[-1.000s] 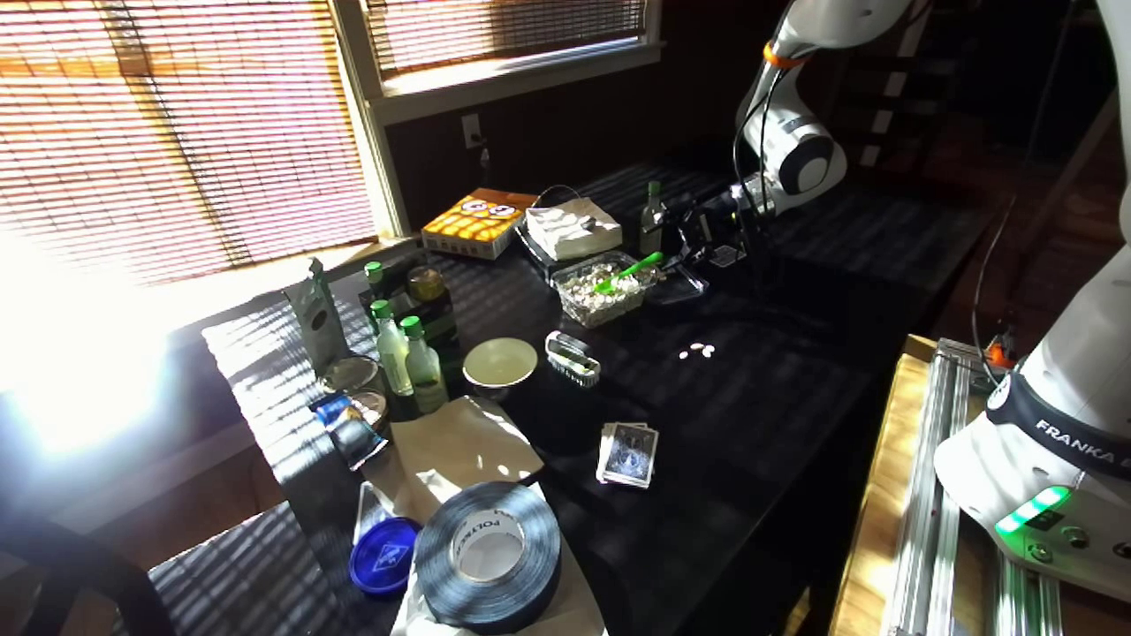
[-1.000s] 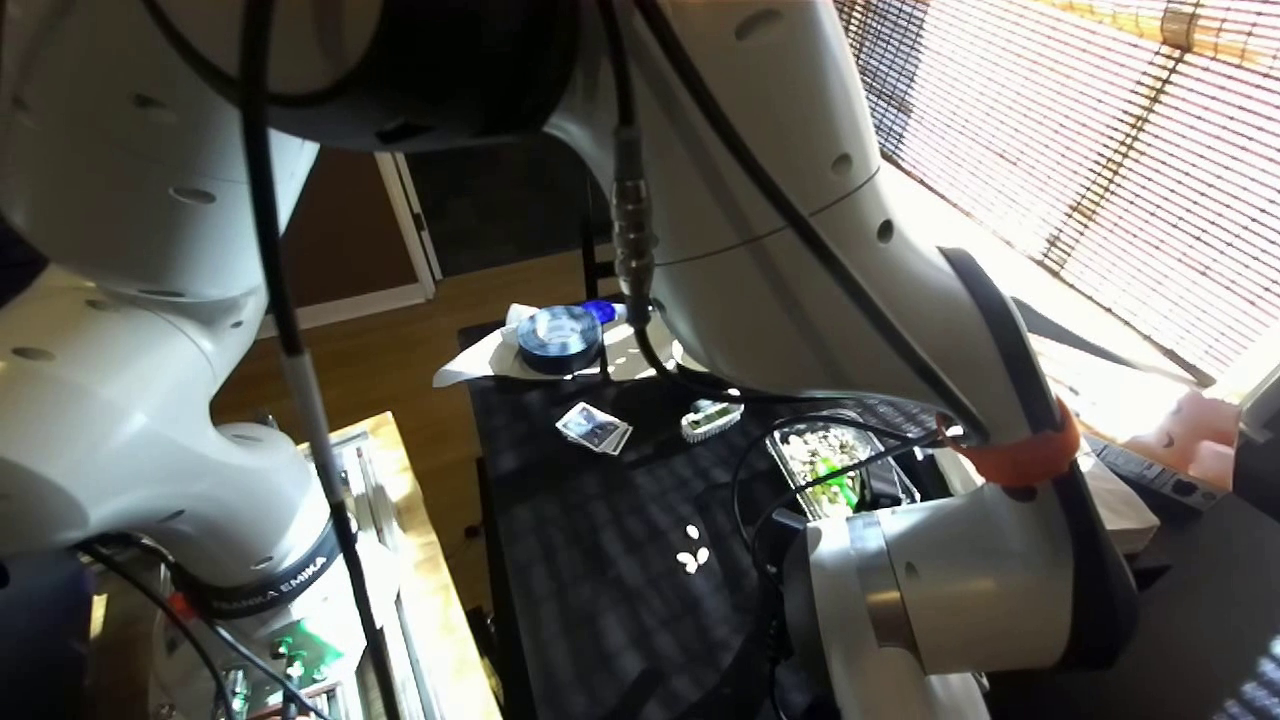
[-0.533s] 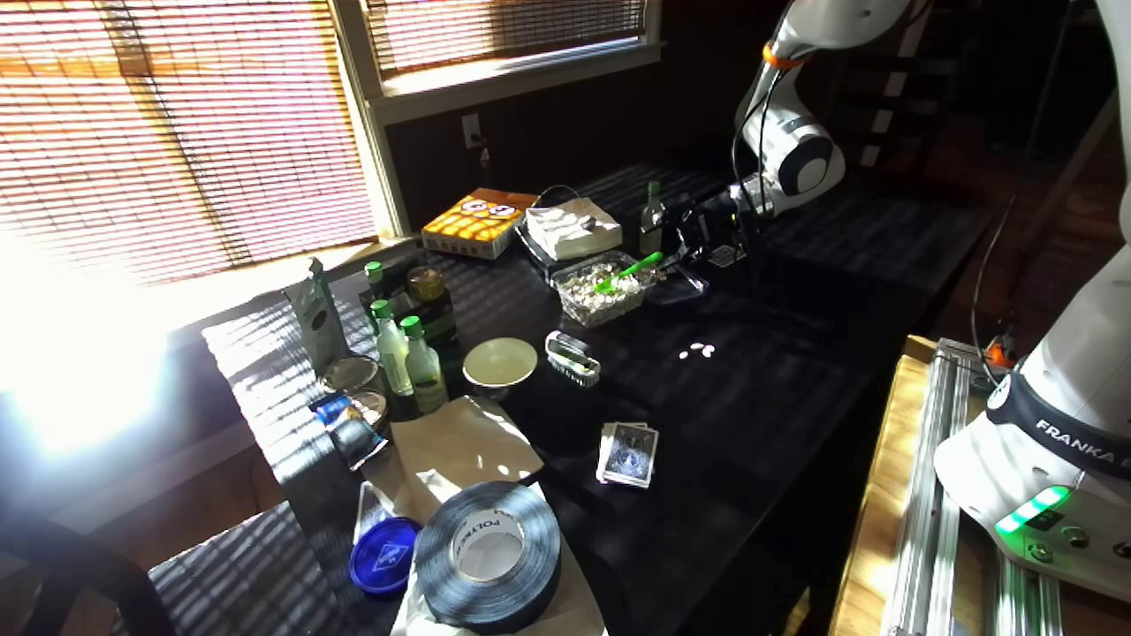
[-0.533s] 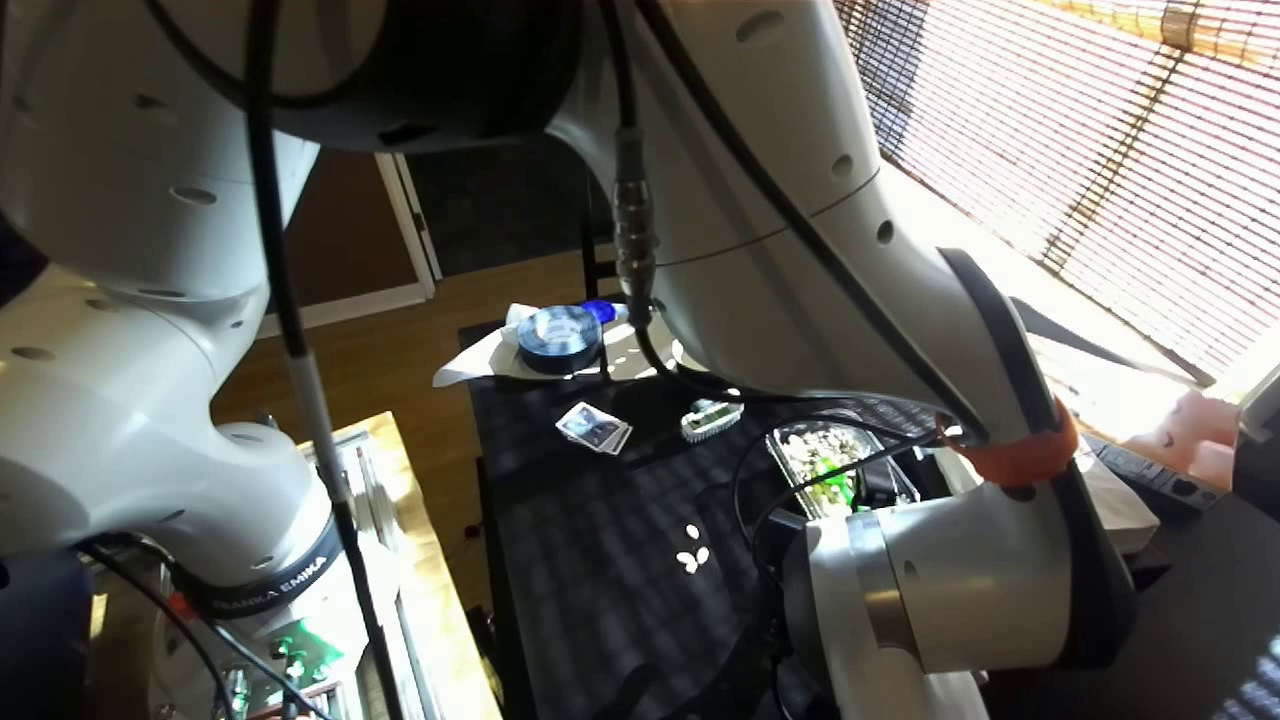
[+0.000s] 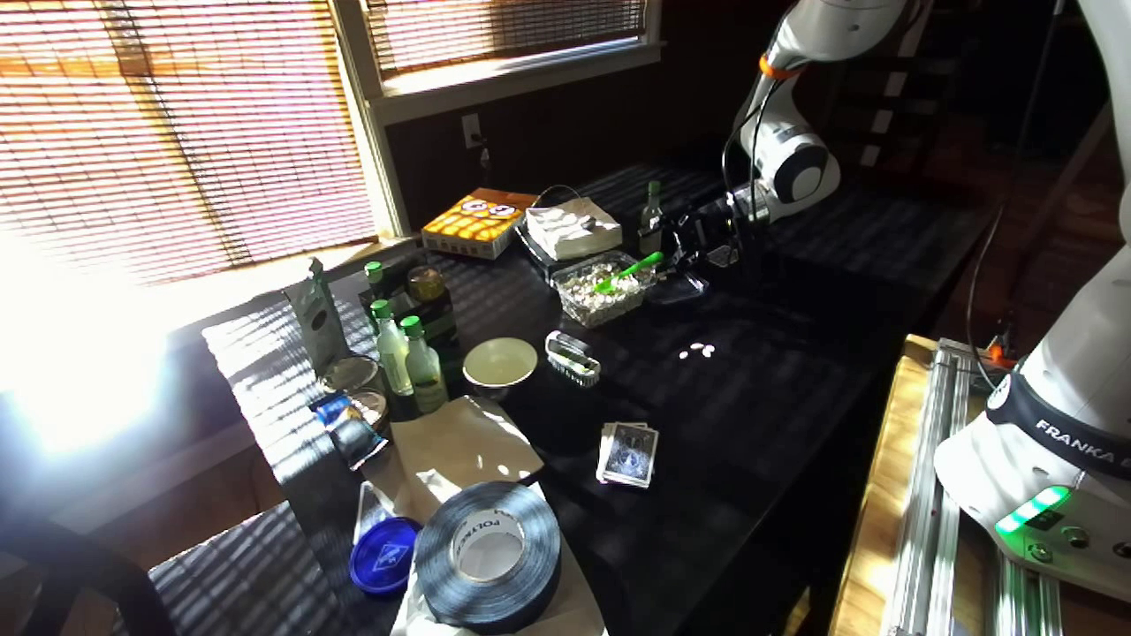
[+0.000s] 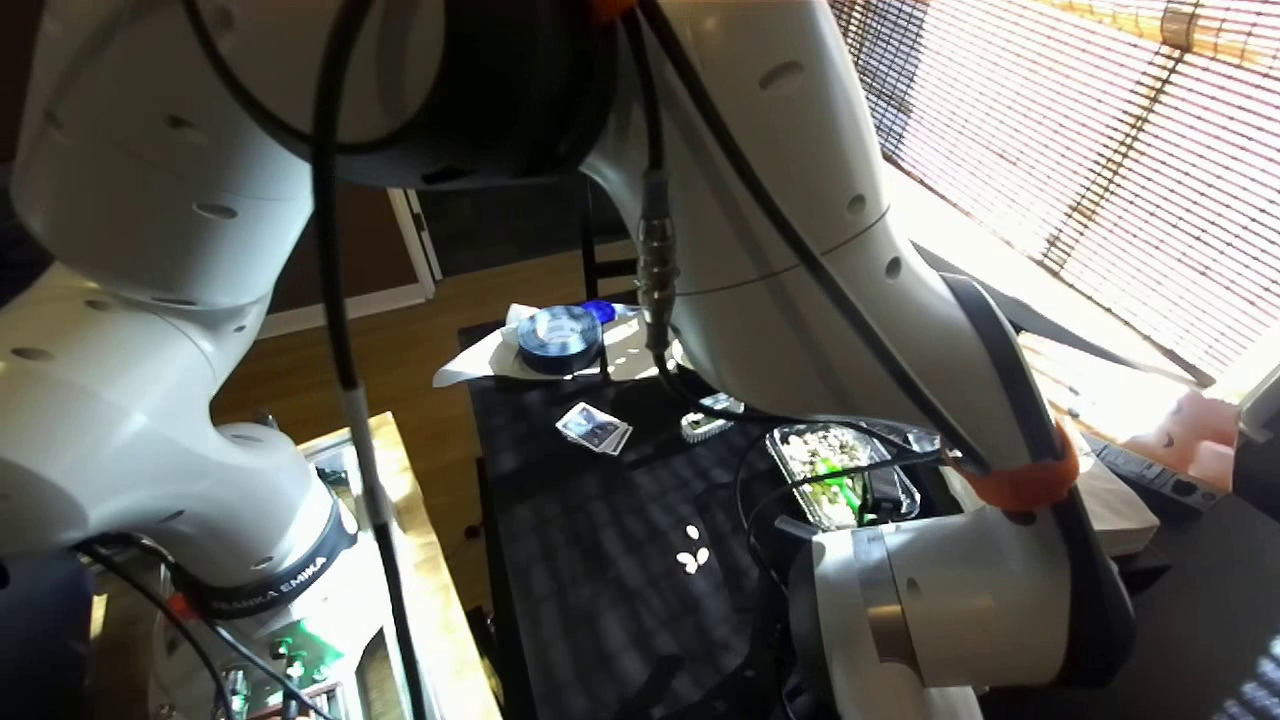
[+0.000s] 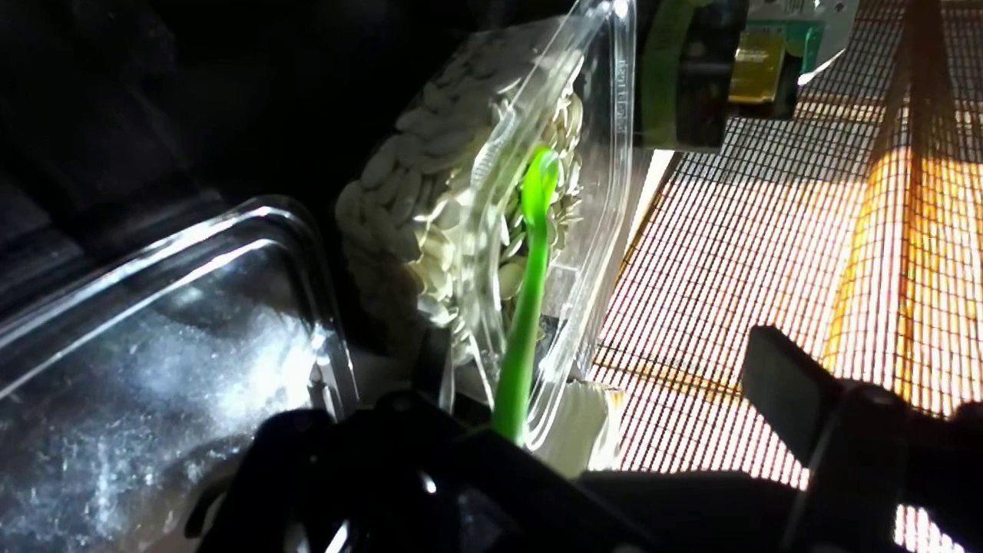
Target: Use the spoon to pick up contents from the container and put them inside the bowl
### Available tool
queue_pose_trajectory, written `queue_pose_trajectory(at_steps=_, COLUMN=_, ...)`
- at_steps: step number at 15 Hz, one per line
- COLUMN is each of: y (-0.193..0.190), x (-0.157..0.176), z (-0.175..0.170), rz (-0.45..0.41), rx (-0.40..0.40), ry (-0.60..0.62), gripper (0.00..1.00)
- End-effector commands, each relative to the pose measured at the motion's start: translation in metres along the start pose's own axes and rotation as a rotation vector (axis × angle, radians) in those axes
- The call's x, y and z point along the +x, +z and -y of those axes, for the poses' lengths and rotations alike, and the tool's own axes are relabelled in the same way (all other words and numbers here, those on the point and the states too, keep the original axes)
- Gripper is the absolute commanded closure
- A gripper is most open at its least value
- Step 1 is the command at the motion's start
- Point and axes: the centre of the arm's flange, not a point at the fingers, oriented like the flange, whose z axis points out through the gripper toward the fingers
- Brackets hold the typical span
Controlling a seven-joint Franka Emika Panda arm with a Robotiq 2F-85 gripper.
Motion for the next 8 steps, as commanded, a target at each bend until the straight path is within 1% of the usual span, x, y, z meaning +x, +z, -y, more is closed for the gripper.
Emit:
queue_pose_trajectory(at_steps=1, y=0.0051, x=0.0114, z=-0.0148, rz=-0.044, rx=0.031, ry=0.006, gripper=0.07)
queue_pose_trajectory(at_steps=2, y=0.005, x=0.0122, z=-0.015, rz=-0.052, rx=0.034, ry=0.008, gripper=0.12)
queue_pose_trajectory(at_steps=3, y=0.0047, x=0.013, z=-0.0152, rz=-0.055, rx=0.036, ry=0.008, gripper=0.24)
queue_pose_trajectory(at_steps=4, y=0.0047, x=0.0135, z=-0.0157, rz=-0.059, rx=0.036, ry=0.008, gripper=0.34)
queue_pose_trajectory(at_steps=5, y=0.0045, x=0.0137, z=-0.0158, rz=-0.059, rx=0.035, ry=0.008, gripper=0.37)
queue_pose_trajectory(at_steps=8, y=0.0039, x=0.0141, z=-0.0159, rz=-0.059, rx=0.034, ry=0.008, gripper=0.61)
